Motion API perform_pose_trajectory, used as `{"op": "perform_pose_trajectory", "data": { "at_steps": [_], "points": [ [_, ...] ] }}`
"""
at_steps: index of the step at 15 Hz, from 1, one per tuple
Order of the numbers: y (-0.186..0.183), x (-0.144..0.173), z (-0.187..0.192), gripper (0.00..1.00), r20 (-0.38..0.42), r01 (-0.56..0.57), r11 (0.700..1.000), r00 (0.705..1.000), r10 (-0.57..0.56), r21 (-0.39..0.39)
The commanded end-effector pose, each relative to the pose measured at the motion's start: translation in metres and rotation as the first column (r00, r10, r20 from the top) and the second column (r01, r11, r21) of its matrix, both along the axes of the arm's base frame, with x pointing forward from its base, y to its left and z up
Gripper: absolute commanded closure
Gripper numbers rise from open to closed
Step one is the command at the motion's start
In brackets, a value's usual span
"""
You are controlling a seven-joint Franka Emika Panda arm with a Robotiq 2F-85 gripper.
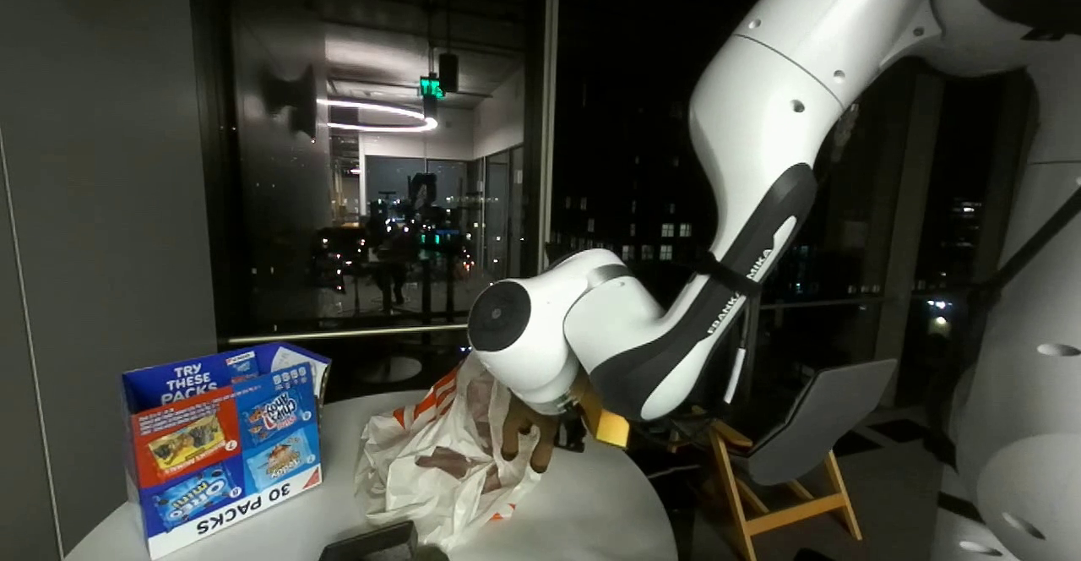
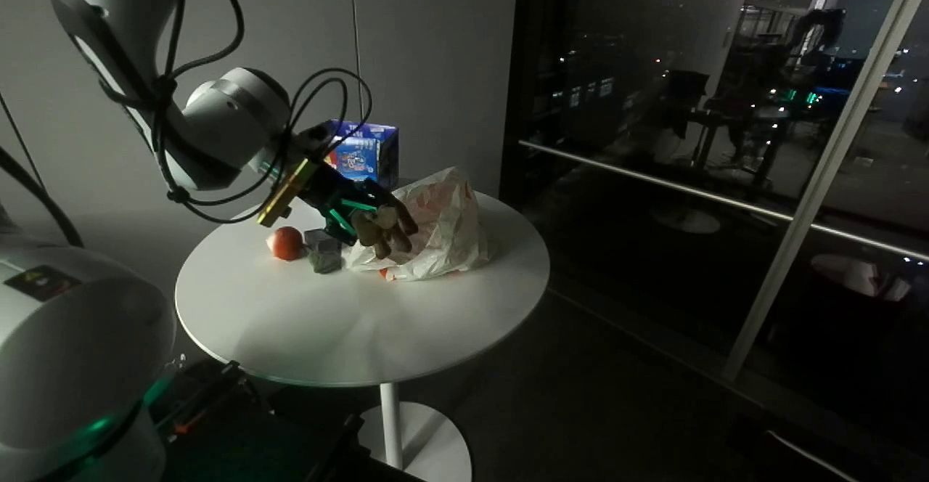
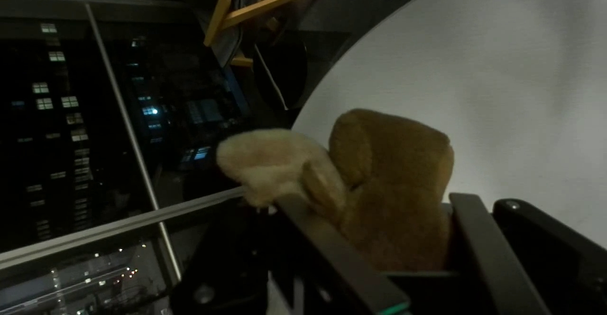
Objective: Pick up the brown toy and put it in the plastic, pick up the red toy and put it in the plastic, pick up the black eraser and put it in the plastic
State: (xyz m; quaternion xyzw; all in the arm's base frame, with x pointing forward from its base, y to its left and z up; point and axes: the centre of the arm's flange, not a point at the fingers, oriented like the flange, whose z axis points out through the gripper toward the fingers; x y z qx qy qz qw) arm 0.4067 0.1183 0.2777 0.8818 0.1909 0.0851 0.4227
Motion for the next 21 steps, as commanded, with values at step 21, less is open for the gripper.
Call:
{"op": "perform_pose_trajectory", "data": {
  "at_steps": [21],
  "points": [
    [0.073, 0.119, -0.047, 1.0, -0.343, -0.025, 0.996, 0.938, 0.055, 0.091]
  ]
}}
